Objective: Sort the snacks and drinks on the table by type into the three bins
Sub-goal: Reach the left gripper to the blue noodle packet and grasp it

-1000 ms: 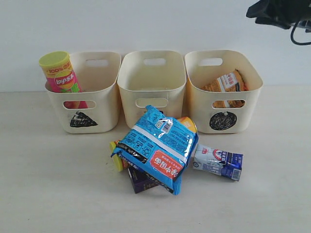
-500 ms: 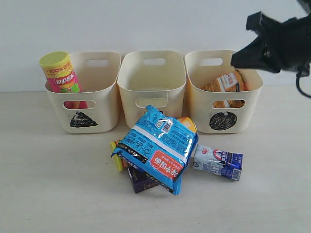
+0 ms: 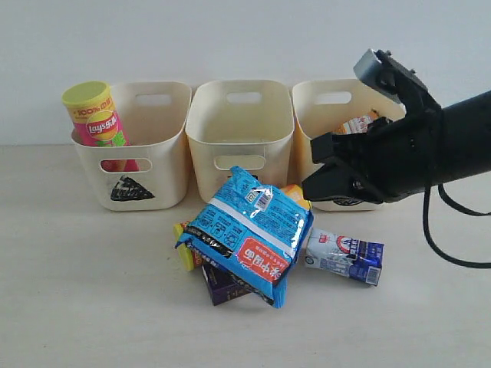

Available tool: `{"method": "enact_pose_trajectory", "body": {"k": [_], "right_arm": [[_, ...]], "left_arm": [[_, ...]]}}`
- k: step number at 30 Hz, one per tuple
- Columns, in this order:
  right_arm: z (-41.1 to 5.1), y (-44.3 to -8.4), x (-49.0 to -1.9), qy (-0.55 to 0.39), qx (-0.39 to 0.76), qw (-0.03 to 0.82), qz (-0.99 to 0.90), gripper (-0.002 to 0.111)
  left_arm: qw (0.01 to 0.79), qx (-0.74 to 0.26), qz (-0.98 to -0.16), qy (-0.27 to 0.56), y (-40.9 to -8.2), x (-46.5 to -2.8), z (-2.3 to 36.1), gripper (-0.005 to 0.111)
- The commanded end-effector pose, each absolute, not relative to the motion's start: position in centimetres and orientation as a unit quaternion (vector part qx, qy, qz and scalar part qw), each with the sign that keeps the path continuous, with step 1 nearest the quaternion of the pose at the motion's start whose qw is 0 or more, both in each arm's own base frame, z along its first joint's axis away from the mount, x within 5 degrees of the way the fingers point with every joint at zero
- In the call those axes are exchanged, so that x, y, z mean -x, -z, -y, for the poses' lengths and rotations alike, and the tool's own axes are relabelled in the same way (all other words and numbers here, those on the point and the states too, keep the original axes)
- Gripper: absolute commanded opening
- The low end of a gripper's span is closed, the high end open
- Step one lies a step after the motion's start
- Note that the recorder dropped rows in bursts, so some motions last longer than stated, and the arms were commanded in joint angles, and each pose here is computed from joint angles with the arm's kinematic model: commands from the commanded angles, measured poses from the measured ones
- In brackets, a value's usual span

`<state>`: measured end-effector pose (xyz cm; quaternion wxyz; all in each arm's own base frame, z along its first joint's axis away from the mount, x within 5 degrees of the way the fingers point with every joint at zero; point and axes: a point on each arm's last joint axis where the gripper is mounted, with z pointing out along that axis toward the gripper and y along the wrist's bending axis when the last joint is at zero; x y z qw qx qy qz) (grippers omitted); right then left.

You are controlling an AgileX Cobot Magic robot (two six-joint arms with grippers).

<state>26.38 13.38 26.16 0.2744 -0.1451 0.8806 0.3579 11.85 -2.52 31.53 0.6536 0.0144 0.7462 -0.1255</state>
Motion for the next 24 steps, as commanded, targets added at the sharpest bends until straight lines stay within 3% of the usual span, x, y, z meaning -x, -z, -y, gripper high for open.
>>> {"method": "enact_pose_trajectory", "body": {"k": [1,5,8,10,13,16,19,20,24], "right_arm": [[-13.3,-26.9,-26.6,-0.322,0.17,0.27,-0.891,0.001],[-14.1,-27.5,-26.9,-0.274,0.248,0.223,-0.902,0.006],[-15.5,-28.0,-26.8,-0.22,0.291,0.186,-0.912,0.021],[-16.5,-27.9,-26.4,-0.173,0.294,0.15,-0.928,0.042],[-16.4,-27.7,-25.9,-0.167,0.296,0.125,-0.932,0.046],[-15.5,-27.5,-25.0,-0.151,0.275,0.136,-0.94,0.046],[-14.4,-27.6,-23.0,-0.151,0.272,0.137,-0.94,0.046],[-14.1,-27.8,-22.3,-0.152,0.269,0.144,-0.94,0.046],[-12.8,-28.4,-20.4,-0.153,0.24,0.183,-0.941,0.046]], "left_arm": [[0.656,-0.018,-0.743,0.129,-31.5,-11.8,2.6,0.004],[0.655,-0.018,-0.745,0.128,-31.5,-11.8,2.6,0.004],[0.642,-0.011,-0.755,0.133,-31.1,-12.2,2.7,0.004],[0.576,0.007,-0.805,0.145,-30.0,-13.7,3.3,0.004],[0.497,-0.056,-0.853,0.148,-30.1,-15.9,4.9,0.004],[0.396,-0.168,-0.866,0.255,-30.2,-19.1,8.8,0.004],[0.324,-0.18,-0.869,0.328,-29.1,-22.5,11.0,0.006],[0.312,-0.175,-0.873,0.332,-28.6,-23.4,11.3,0.011],[0.3,-0.172,-0.863,0.368,-27.5,-26.1,12.6,0.056]]}}
